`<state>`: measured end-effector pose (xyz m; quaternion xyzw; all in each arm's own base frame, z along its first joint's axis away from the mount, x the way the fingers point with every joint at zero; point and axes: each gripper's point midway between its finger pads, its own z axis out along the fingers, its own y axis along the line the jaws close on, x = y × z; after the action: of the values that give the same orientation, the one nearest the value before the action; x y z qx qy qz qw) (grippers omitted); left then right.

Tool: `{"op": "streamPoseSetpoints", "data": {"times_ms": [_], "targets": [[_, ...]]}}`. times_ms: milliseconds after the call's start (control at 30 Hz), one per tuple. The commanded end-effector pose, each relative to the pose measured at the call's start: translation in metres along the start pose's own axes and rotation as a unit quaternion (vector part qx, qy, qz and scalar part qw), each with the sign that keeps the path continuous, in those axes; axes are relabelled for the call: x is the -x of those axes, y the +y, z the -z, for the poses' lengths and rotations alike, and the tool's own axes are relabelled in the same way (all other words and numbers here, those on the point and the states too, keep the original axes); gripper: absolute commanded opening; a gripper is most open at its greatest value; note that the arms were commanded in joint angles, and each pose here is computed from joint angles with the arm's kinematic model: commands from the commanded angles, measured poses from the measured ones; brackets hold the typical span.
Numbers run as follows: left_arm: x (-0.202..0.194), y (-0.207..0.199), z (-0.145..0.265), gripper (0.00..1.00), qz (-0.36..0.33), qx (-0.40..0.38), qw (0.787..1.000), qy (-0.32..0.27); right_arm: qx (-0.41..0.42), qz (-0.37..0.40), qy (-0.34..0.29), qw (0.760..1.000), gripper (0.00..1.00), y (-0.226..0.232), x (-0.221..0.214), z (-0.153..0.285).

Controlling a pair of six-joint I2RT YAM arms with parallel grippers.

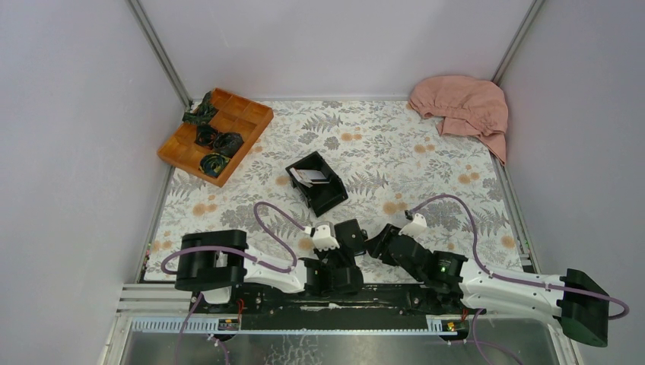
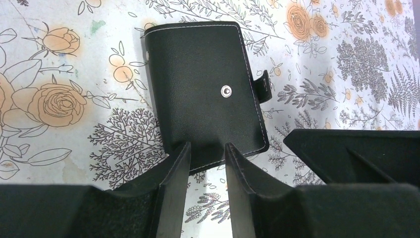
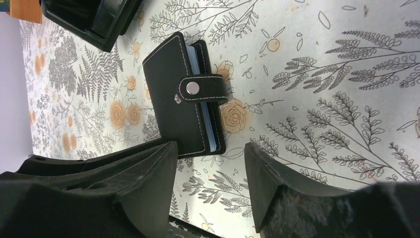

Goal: Put the credit cards into the card holder
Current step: Close the card holder at the center of the board.

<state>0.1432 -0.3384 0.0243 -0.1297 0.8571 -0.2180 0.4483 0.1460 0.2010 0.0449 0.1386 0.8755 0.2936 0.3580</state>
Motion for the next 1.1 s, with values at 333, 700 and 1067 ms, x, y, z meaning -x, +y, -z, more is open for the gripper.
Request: {"op": "streamPoseSetpoints", "data": {"times_ms": [333,700,1067], "targets": [[-0.008,0.059,-0.006,0.4,-0.048,0.069,0.996,0.007,0.015,-0.016,-0.047,0.999,0.59,0.01,0.035,-0.013],[-0.01,0.075,-0.006,0.4,-0.049,0.083,0.995,0.018,0.045,-0.053,0.0,0.998,0.59,0.009,0.037,-0.034],[-0.012,0.081,-0.004,0.4,-0.067,0.088,0.993,0.037,0.098,-0.132,0.043,0.985,0.59,0.005,0.025,-0.039]]}}
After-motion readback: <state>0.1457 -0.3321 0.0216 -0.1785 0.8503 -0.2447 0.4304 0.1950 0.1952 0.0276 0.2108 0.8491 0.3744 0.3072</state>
